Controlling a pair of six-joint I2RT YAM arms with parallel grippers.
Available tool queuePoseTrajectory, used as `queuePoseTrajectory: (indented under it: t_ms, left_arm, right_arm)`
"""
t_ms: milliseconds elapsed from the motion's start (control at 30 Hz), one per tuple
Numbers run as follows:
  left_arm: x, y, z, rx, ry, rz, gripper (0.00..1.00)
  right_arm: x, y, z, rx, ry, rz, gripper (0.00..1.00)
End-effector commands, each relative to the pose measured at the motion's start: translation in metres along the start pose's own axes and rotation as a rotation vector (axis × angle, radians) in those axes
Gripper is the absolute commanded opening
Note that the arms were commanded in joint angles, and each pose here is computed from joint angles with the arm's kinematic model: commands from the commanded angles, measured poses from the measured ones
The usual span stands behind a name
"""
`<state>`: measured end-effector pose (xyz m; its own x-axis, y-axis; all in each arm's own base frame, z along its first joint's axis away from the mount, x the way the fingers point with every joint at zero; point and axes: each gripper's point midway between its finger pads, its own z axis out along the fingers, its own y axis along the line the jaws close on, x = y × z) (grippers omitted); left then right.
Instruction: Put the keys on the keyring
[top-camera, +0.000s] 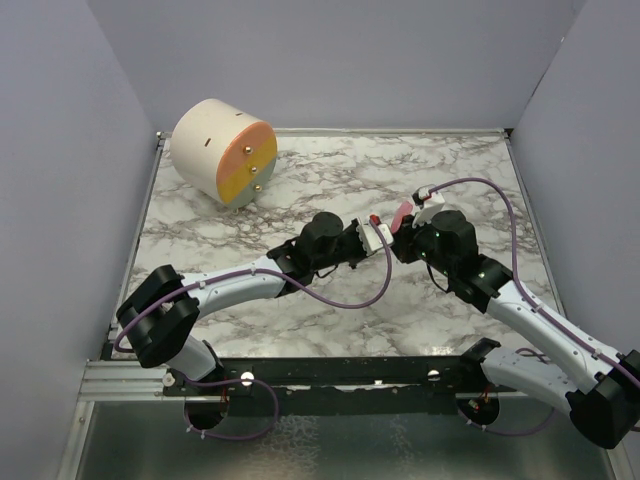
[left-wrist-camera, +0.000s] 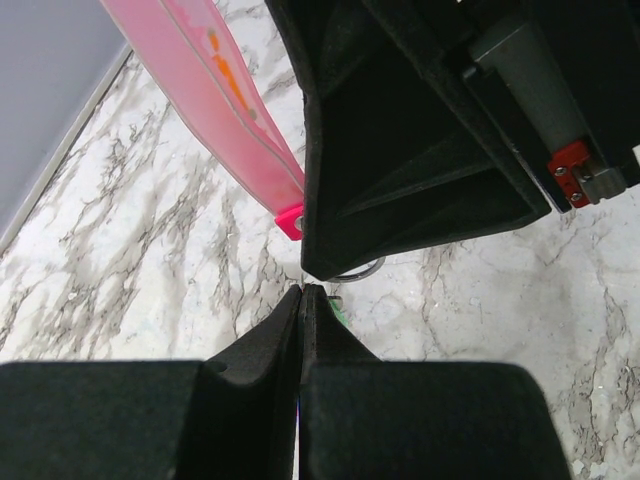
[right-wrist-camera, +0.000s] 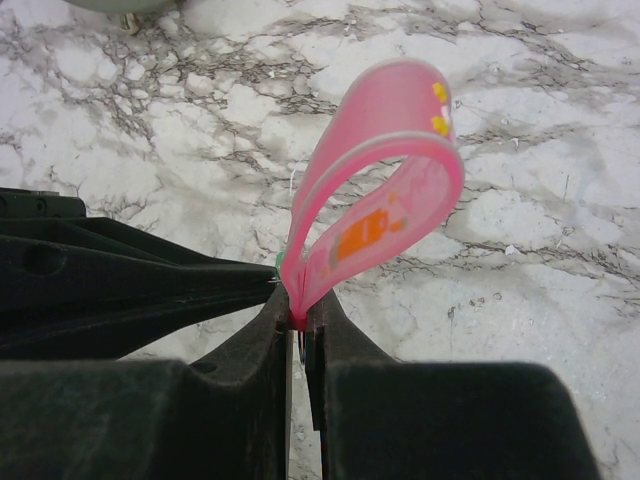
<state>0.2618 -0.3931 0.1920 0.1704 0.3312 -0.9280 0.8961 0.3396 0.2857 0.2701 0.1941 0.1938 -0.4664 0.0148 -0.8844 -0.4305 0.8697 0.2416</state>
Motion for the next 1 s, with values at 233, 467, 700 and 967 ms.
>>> queuePoseTrajectory:
  t_ms: [233, 467, 700, 967]
  left_arm:
    - [-0.0082, -0.0015, -0.0048, -0.015, -0.016, 0.025, 0.00]
    - [-0.0073, -0.0025, -0.0070, -0.020, -0.014, 0.028, 0.00]
    - [-0.0095, -0.0017, -0.0053, -0.023, -0.016, 0.033, 0.00]
    - [-0.0118, -0.0027, -0.0041, -0.019, -0.021, 0.037, 0.00]
  right_arm:
    - [-0.0216, 0.0077, -0.0068, -0.015, -0.050, 0.035, 0.01]
    - [-0.0234, 0.0076, -0.0091, -0.013, -0.057, 0.043, 0.01]
    - [-0.0208, 0.0080, -0.0076, -0.016, -0.046, 0.041, 0.01]
    - [-0.0193, 0.0083, -0.0057, -0.018, -0.040, 0.040, 0.01]
